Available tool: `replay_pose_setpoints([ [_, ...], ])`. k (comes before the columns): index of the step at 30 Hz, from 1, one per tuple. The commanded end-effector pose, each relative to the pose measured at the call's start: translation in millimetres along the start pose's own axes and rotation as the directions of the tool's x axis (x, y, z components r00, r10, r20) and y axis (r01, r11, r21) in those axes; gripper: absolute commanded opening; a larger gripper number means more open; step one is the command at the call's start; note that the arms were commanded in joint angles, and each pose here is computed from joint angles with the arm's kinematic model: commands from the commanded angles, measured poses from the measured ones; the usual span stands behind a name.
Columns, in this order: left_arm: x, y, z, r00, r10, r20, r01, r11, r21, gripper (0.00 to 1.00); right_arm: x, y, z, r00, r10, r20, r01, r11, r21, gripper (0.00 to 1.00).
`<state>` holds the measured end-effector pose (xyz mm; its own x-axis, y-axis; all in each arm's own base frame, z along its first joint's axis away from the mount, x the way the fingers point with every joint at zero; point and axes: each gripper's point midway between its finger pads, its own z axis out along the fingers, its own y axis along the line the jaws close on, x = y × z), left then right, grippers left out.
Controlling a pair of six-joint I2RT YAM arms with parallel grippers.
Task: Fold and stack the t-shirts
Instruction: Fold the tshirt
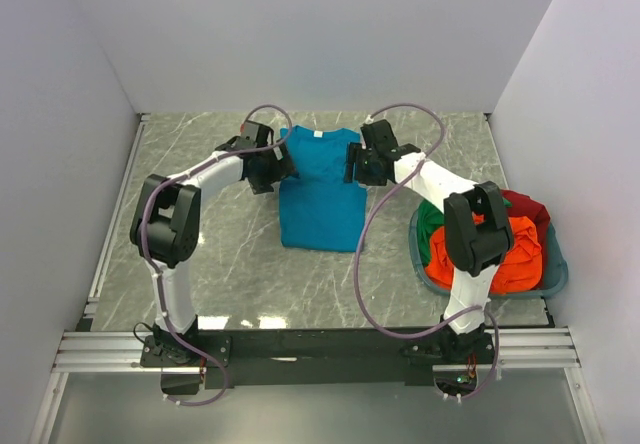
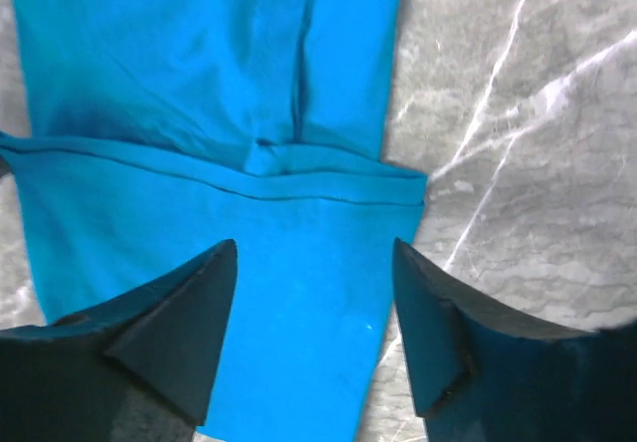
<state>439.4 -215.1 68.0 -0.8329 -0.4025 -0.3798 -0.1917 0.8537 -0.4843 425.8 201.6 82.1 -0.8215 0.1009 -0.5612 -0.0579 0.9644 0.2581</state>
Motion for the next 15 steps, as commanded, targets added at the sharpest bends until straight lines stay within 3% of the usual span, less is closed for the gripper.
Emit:
replay_pose_setpoints([
  [1,-24.4,-36.4,-29.7,0.996,0.037,0.081,-0.046,0.992,0.115,0.99,-26.0,8.9,-20.1,0.998,-0.006,0.060,0.008,1.000,-0.026,0.72],
  [7,-8.5,-29.4,-54.4,0.996,0.032,0.082,-0.043,0.991,0.129,1.00,-0.4,5.4,-38.7,0.998,0.046,0.052,-0.043,0.998,-0.056,0.82],
  [15,72.3,7.4,-79.5,1.000,-0.017,-0.005,0.018,0.984,0.179,0.99,66.8,6.7,-75.5,0.991,0.135,0.016,-0.130,0.977,-0.166,0.87],
])
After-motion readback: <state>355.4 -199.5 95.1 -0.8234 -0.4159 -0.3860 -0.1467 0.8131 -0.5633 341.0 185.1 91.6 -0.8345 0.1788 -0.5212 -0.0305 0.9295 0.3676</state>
